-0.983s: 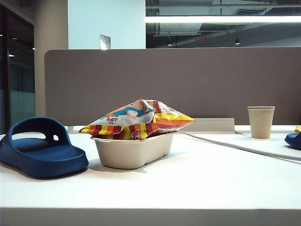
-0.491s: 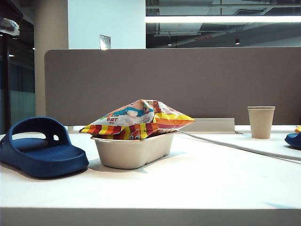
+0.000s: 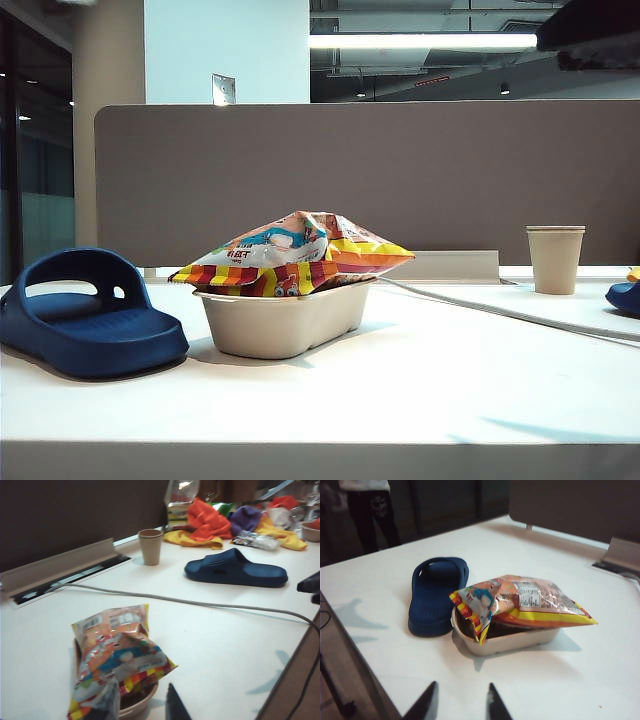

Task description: Pick up a bag of chips and put them in the box.

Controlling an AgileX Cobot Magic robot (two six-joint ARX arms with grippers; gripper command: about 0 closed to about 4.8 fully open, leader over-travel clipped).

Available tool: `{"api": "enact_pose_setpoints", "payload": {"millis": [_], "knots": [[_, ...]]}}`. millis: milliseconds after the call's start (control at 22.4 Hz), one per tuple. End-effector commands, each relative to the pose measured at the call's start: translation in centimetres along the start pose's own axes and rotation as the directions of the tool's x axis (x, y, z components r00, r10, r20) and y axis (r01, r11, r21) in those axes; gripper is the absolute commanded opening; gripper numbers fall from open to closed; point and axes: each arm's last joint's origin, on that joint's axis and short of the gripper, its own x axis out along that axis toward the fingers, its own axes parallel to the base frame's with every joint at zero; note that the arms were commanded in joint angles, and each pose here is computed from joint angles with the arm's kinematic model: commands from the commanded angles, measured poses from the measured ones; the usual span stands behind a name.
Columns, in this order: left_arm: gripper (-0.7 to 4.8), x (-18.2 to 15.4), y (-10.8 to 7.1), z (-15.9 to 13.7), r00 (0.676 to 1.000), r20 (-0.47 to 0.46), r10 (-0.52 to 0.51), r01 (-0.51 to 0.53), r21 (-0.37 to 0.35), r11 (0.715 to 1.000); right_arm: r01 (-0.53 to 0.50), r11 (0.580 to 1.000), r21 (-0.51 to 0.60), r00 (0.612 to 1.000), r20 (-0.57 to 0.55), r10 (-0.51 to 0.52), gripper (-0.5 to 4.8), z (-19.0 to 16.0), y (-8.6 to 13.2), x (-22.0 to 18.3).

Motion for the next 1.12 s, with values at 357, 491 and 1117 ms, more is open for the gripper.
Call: {"api": "enact_pose_setpoints", "payload": {"millis": [357, 491, 1117], "knots": [[1.10, 1.1, -0.2, -3.3, 0.998, 0.053, -0.018, 0.016, 0.034, 0.999, 0.020, 0.999, -0.035, 0.999, 0.036, -0.019, 0.37, -2.4, -0.1, 0.7], [1.11, 1.2, -0.2, -4.0, 0.999, 0.042, -0.019, 0.017, 0.032, 0.999, 0.020, 0.999, -0.034, 0.999, 0.039, -0.019, 0.28, -3.4, -0.2, 0.9], [1.11, 1.6, -0.5, -7.2, 1.000, -0.007, -0.023, 0.023, 0.017, 1.000, 0.026, 0.998, -0.055, 0.999, -0.025, -0.027, -0.01, -5.3, -0.3, 1.1]]}}
